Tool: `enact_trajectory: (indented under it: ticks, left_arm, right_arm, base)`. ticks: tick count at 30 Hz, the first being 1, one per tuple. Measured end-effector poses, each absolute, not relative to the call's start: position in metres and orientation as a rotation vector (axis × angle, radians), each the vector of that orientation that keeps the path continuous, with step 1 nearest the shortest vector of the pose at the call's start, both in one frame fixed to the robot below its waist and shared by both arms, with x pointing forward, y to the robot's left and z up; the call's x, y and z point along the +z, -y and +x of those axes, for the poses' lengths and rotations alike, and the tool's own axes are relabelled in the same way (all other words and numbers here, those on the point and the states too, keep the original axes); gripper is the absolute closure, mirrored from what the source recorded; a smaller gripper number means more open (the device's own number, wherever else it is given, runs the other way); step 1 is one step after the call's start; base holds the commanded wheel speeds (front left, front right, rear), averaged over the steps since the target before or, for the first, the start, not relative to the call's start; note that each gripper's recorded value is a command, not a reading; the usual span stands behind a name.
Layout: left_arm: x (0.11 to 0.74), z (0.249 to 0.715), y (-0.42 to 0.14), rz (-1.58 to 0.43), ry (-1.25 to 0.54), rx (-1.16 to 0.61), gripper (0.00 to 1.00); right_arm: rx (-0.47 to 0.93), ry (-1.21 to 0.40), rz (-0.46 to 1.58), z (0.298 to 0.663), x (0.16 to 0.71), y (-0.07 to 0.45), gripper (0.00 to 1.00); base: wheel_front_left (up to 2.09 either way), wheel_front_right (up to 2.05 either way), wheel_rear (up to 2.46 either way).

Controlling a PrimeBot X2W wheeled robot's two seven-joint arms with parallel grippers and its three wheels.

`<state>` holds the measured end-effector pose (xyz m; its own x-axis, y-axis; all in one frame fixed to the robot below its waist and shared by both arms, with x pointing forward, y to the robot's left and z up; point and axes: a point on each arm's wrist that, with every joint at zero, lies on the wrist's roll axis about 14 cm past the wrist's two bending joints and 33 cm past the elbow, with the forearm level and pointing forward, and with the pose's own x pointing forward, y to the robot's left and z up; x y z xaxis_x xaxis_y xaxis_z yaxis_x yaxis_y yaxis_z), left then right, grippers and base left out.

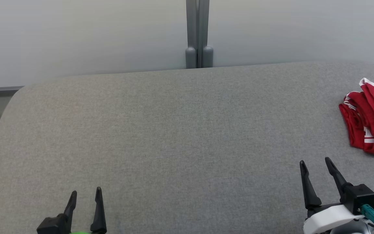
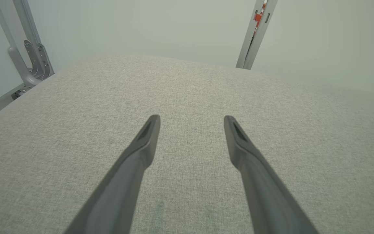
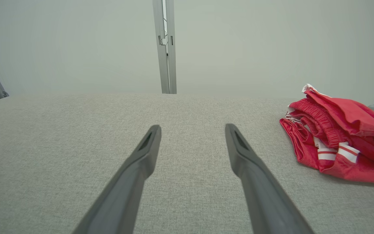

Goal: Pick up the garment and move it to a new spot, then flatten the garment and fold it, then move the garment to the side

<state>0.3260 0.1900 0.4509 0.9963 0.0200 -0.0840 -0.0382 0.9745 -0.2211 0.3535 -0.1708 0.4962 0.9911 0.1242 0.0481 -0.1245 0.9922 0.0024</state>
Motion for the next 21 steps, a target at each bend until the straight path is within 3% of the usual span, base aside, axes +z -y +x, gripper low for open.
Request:
enact_trajectory:
  ticks: [1, 2, 21]
  left_arm:
    - [0.450, 0.326, -0.189, -0.225, -0.083, 0.027, 0.00]
    - [0.450, 0.326, -0.188, -0.228, -0.083, 0.024, 1.00]
    - [0.438, 0.327, -0.197, -0.488, -0.146, 0.104, 1.00]
  right_arm:
    - [0.126, 0.048, 0.005, 0.354, 0.496, 0.170, 0.00]
    - [0.127, 0.049, 0.004, 0.354, 0.496, 0.170, 1.00]
    - [0.039, -0.035, 0.315, 0.355, 0.480, 0.182, 1.00]
  base:
    - [0.00, 0.00, 0.00]
    - [0.00, 0.00, 0.00]
    - [0.00, 0.00, 0.00]
